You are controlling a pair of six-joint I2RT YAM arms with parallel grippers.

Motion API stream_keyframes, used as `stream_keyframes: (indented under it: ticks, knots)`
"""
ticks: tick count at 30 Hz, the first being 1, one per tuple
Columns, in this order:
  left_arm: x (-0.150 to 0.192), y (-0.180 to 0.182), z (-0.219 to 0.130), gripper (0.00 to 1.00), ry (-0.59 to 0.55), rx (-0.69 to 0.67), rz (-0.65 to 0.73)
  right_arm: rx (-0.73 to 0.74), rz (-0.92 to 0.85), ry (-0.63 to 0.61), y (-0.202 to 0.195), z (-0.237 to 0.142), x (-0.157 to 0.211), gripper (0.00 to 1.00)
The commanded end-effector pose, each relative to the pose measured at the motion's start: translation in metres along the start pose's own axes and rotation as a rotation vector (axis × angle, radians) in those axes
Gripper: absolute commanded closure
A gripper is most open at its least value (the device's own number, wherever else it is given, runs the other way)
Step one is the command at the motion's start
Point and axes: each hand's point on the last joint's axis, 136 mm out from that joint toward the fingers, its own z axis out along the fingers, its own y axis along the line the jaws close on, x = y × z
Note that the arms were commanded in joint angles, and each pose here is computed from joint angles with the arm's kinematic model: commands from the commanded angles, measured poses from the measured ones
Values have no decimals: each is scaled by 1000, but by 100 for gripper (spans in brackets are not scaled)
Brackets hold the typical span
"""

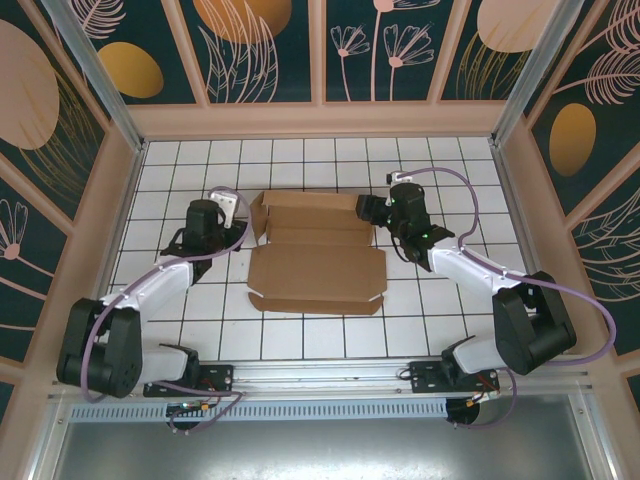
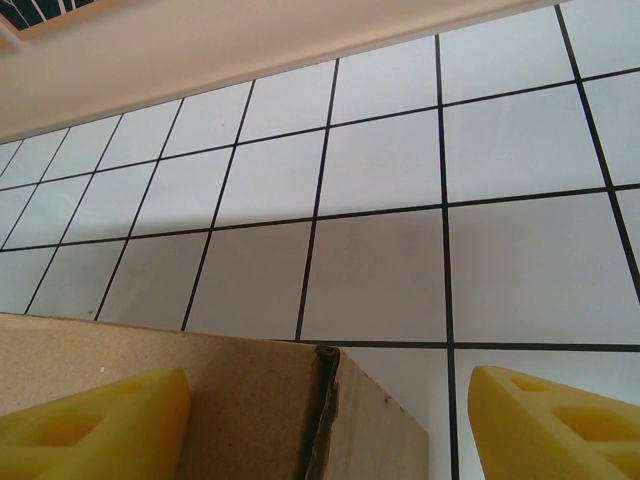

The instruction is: Fold the paper box

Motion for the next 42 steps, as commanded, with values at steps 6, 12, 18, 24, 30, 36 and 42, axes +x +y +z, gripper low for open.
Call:
stream_keyframes:
  ticks: [6, 12, 18, 24, 30, 36, 42]
  knots:
    - [-19, -45, 0, 44, -19, 211, 39, 51, -47, 120, -8, 5, 30, 26]
    - [-16, -55, 15, 42, 3, 215, 80, 43, -45, 117, -6, 5, 27, 26]
    - [-19, -57, 29, 41, -1, 207, 90, 45, -46, 120, -7, 4, 29, 26]
    - [-30, -60, 32, 35, -53, 179, 132, 40, -47, 124, -6, 4, 29, 26]
    - [-41, -49, 43, 26, -60, 108, 119, 34, -49, 124, -4, 4, 28, 26]
    - [-44, -43, 55, 31, -52, 65, 116, 28, -49, 126, -3, 4, 27, 26]
    - [-56, -38, 52, 31, -142, 33, 157, 10, -37, 142, -2, 6, 28, 26]
